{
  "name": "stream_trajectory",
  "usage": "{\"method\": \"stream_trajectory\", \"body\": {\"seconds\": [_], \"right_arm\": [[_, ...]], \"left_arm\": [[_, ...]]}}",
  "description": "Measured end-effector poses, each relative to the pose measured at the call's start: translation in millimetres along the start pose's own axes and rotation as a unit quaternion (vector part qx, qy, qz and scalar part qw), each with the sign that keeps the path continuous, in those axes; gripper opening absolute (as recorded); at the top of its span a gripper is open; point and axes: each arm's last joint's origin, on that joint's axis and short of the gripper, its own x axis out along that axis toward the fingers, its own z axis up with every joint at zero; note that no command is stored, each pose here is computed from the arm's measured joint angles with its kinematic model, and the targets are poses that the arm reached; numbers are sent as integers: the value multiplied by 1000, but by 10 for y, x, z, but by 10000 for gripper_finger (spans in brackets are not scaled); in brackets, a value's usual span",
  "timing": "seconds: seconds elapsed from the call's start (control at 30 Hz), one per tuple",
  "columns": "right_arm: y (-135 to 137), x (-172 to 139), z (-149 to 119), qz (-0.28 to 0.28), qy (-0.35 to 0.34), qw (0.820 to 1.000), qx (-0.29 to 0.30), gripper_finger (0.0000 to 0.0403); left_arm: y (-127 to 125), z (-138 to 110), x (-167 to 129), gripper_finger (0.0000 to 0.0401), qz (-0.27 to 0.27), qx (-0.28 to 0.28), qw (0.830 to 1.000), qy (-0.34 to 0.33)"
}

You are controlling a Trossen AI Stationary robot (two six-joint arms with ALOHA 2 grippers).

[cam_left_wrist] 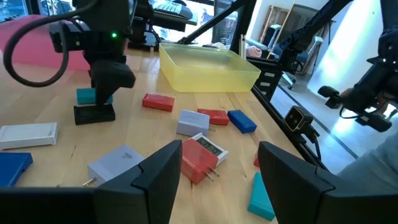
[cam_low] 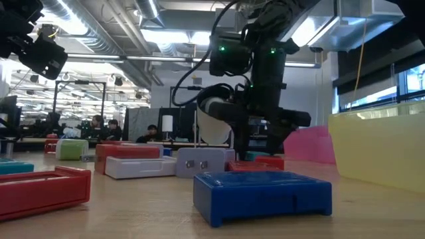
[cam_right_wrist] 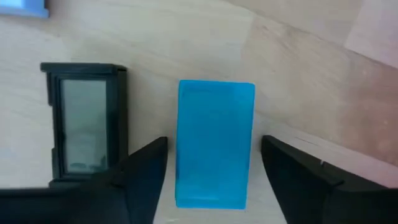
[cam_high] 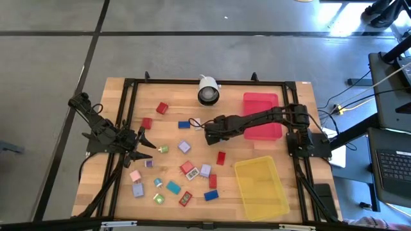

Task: Pick & Place Office items
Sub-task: Put the top light blue digital timer into the pink bin

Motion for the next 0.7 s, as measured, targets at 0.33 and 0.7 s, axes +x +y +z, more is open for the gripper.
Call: {"method": "stream_trajectory", "body": {"seconds": [0.33,0.7], "right_arm": [[0,-75,-5,10,-8,1000,19,154],[-77,-879,171,58,-102,993,11,154]], "left_arm": [[0,0,0,208,0,0,1000,0],[0,0,0,209,0,0,1000,0]]}}
